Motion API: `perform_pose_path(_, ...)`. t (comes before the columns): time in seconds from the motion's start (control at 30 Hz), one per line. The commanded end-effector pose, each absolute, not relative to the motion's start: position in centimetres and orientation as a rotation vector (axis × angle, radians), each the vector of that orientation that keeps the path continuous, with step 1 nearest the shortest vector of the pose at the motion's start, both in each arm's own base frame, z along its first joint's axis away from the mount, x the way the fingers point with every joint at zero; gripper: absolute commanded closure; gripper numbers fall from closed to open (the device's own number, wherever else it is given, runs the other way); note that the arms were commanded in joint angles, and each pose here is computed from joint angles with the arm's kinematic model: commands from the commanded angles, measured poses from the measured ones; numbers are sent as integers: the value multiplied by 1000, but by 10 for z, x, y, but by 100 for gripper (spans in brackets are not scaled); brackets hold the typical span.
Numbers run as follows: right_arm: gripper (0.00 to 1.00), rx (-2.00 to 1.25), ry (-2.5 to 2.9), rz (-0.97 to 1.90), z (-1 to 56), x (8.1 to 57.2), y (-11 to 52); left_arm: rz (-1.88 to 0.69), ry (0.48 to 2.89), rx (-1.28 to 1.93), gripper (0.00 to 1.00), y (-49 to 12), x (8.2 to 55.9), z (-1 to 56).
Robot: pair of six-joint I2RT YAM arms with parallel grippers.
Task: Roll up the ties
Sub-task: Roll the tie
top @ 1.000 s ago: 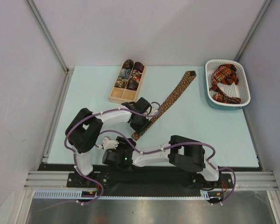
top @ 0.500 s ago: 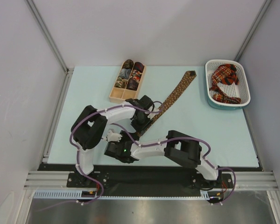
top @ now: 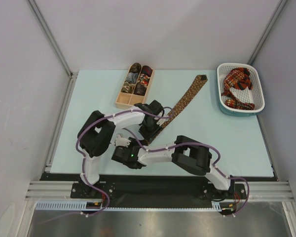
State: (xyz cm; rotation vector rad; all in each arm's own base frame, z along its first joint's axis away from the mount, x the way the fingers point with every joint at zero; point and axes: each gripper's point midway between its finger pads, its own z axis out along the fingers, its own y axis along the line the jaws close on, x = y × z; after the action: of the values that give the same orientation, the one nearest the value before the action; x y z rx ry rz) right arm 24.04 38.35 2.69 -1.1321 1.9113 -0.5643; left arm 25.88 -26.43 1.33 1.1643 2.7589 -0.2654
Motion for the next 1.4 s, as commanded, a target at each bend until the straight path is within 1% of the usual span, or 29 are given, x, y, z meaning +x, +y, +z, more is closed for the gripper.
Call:
perform_pose_path(0.0,64,-1202,1990,-572,-1,235,371,-284,2844,1207,55,-263,239,-6)
perform_pose_path(0.07,68,-1204,2000,-571,-4,235,369,-287,2843,1212,55,-264,239,-7)
perform_pose_path(0.1,72,-1206,2017,-558,-5,236,368,-287,2843,1209,55,-265,239,-7)
perform_pose_path(0.17,76,-1202,2034,-540,-7,237,367,-283,2843,1219,55,-265,238,-7)
perform_pose_path(0.2,81,-1207,2042,-525,-8,237,367,-290,2838,1218,54,-267,239,-6)
perform_pose_path(0.27,86,-1220,2048,-501,-9,236,369,-289,2836,1217,54,-267,239,-5)
perform_pose_path(0.37,99,-1238,2052,-472,-9,235,371,-291,2815,1215,51,-270,243,0)
perform_pose_path(0.4,100,-1243,2052,-461,-8,234,373,-291,2808,1218,49,-270,244,1)
perform_pose_path(0.53,100,-1241,2048,-434,-6,233,377,-321,2742,1205,40,-279,254,18)
perform_pose_path(0.7,100,-1239,2034,-433,-5,230,380,-387,2611,1150,34,-299,276,59)
perform_pose_path(0.8,100,-1264,2011,-435,-4,228,383,-411,2526,1086,30,-308,298,89)
perform_pose_path(0.9,100,-1267,2015,-431,-4,227,382,-405,2412,941,27,-306,331,125)
perform_pose_path(0.93,100,-1264,2016,-428,-3,228,382,-427,2361,877,26,-306,338,147)
perform_pose_path(0.97,100,-1264,2021,-405,-2,227,384,-430,2316,809,26,-299,353,155)
perform_pose_path(1.0,100,-1263,2024,-398,-1,227,384,-445,2288,749,25,-295,358,166)
perform_pose_path(1.03,100,-1259,2025,-387,0,228,385,-433,2297,679,24,-277,363,162)
perform_pose_path(1.07,100,-1253,2025,-367,5,228,386,-464,2199,600,23,-271,373,191)
perform_pose_path(1.1,100,-1247,2027,-354,7,230,387,-489,2186,521,22,-263,376,198)
perform_pose_path(1.13,100,-1248,2031,-347,7,230,386,-488,2204,455,21,-243,378,187)
perform_pose_path(1.17,100,-1247,2032,-327,10,230,387,-510,2148,402,20,-232,376,206)
perform_pose_path(1.2,100,-1236,2032,-309,16,230,388,-539,2107,328,16,-226,381,214)
perform_pose_path(1.23,100,-1222,2033,-290,21,233,388,-524,2121,260,15,-206,381,204)
perform_pose_path(1.27,100,-1225,2041,-273,21,232,387,-530,2108,220,14,-198,380,206)
perform_pose_path(1.3,100,-1210,2042,-246,28,233,388,-560,2045,167,12,-192,381,223)
perform_pose_path(1.33,100,-1195,2049,-230,30,236,387,-547,2060,118,9,-178,379,211)
perform_pose_path(1.37,100,-1203,2061,-200,29,234,387,-565,2045,88,7,-173,378,212)
